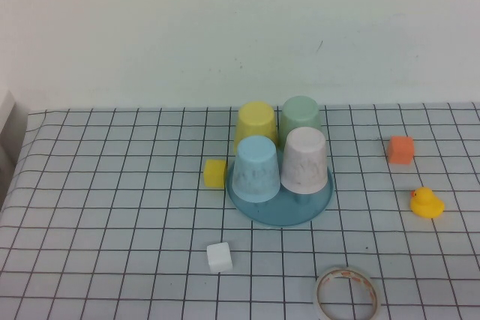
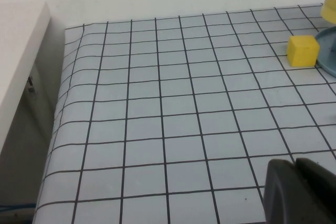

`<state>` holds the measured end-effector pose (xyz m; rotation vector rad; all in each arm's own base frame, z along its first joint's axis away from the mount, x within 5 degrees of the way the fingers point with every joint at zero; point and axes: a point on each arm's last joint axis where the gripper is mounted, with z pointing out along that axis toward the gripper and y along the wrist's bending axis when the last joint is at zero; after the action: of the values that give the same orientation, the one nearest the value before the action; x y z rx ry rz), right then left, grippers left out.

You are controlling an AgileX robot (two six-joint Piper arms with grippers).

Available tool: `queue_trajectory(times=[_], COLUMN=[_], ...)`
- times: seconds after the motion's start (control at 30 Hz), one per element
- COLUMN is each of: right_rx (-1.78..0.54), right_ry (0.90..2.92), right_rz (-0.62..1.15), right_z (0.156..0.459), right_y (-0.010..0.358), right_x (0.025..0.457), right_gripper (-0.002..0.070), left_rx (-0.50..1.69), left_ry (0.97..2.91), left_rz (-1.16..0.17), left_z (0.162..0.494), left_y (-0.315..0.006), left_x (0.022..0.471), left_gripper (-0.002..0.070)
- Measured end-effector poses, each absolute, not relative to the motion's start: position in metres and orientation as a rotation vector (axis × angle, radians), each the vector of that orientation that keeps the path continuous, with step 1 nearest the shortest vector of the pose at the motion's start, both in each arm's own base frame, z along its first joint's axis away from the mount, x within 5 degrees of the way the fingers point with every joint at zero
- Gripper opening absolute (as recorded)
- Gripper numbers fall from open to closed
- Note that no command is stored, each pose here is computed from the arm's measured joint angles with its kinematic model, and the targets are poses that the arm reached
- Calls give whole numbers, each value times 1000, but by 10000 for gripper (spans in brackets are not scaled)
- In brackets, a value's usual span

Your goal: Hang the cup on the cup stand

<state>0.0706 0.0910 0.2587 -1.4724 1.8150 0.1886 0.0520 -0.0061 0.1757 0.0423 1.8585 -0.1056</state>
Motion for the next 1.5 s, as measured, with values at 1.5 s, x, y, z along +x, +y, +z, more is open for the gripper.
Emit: queue_trajectory(times=[1.5], right_rx=[-636], right_ry=[1792], right_rz=[-167], right_z=[282], right_y=[12], right_x=[59], right_gripper=[-1], left_rx=[60], left_ry=[1858], left_rz=[-85], left_z=[176], left_y=[-6], left_x=[52], left_gripper=[-1])
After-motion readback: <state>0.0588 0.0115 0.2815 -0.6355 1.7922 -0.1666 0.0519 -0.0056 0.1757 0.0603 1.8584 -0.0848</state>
